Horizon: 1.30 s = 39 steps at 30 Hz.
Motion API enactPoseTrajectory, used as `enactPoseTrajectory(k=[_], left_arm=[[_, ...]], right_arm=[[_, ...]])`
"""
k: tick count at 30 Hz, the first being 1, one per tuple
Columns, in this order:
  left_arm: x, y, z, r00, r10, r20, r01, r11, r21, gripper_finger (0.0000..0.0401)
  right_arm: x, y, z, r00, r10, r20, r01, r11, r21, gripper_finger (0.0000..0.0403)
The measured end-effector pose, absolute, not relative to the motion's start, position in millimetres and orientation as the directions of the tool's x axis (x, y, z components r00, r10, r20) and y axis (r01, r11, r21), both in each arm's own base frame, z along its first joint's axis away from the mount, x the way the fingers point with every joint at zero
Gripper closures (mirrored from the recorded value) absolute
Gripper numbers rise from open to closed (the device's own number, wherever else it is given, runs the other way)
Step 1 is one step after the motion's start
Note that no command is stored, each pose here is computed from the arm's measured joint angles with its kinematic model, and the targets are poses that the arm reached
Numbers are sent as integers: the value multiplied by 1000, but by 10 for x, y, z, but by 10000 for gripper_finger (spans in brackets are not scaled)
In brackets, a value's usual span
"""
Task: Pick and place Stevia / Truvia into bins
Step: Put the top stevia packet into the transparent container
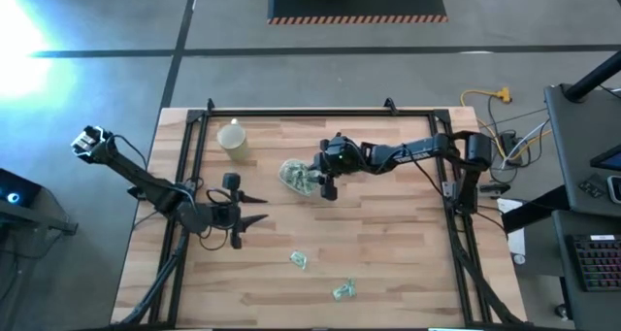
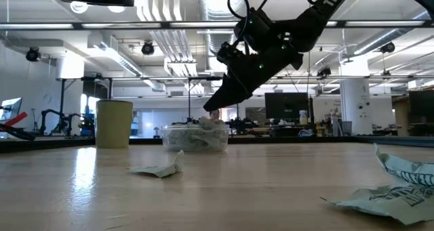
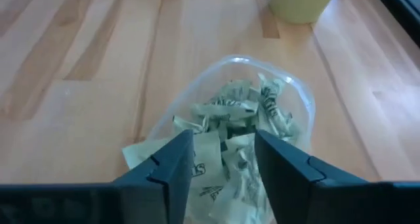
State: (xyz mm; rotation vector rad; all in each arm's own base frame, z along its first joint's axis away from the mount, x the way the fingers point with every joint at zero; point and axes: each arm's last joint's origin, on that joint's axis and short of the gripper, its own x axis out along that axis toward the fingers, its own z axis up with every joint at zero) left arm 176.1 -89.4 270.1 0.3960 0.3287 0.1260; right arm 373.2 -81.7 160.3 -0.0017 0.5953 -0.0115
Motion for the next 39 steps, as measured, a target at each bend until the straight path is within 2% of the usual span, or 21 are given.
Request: enactPoseTrajectory(k=[5, 14, 24, 32, 39], left_arm=[[1755, -894, 2644, 937, 166, -307, -41, 925, 378, 252], [1881, -1042, 2443, 914, -53, -402, 193, 928, 318, 252], [2265, -1318, 2056, 892, -160, -423, 314, 892, 324, 252], [2477, -1440, 1767, 873, -163, -459, 352, 862, 365, 252], [2686, -1473, 1635, 827, -287, -483, 458, 842, 285, 253]], right_arm=[[3696, -794, 1844, 821, 4, -571, -5, 1000, -2, 231], [3359, -396, 2218, 738, 117, -665, -135, 991, 25, 227], [2878, 147, 2244, 614, 227, -756, -205, 971, 124, 228], [2614, 327, 2296, 620, 269, -737, -227, 961, 160, 242], [2490, 322, 2324, 646, 241, -724, -195, 969, 148, 255]])
